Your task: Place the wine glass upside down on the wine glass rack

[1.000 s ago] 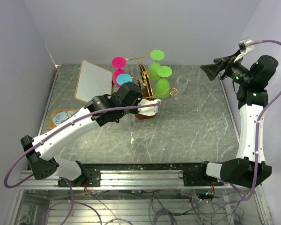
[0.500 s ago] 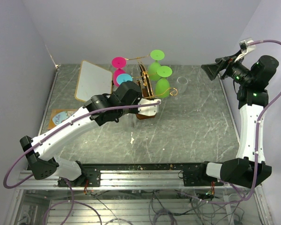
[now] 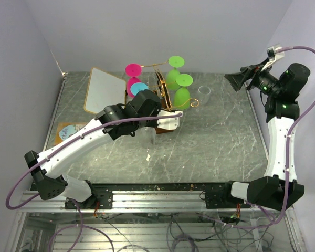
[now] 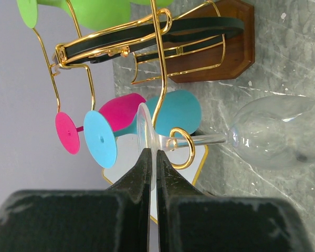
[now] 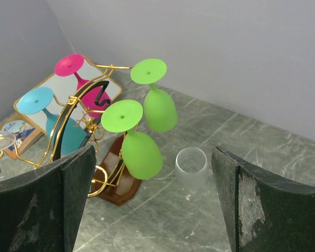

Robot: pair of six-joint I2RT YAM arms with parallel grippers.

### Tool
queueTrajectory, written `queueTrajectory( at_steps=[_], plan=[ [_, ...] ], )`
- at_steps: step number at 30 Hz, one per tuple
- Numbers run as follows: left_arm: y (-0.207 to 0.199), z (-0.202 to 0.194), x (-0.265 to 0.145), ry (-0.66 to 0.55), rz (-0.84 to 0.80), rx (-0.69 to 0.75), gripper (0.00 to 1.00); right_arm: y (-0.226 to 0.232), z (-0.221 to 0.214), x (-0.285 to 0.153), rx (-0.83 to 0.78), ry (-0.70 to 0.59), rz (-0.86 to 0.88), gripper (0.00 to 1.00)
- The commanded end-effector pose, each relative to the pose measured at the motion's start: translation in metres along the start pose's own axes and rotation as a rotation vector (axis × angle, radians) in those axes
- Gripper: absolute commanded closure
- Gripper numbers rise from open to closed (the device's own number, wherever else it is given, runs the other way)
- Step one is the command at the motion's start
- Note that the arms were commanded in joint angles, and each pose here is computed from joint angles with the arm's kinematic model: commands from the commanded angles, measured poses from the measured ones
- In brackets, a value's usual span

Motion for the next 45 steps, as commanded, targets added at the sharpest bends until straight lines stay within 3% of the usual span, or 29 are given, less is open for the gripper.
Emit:
queueTrajectory(
  at_steps=[1,28,45],
  plan=[
    [0.004,0.009,0.000,-0.040,0.027,-0.015,0.93,0.003,0.006,-0.006,-0.031,-0.021,-0.002,0.09],
    [-0.012,0.012,-0.003,-0.088,-0.050,-0.041,0.68,-0.001,0.000,-0.006,-0.032,-0.017,-0.010,0.09],
    [-0.015,0.016,-0.008,-0.125,-0.068,-0.061,0.59,-0.002,-0.002,-0.006,-0.032,-0.015,-0.011,0.09]
  ],
)
Point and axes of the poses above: each gripper's point midway between its finger pads, its own x axis out along the fingers, its own y axis along the line the jaws close on, z = x × y, the point moved 4 cm from there along -x, back along the fingers, and after that the axes turned 9 degrees about x, right-handed, at the moved point
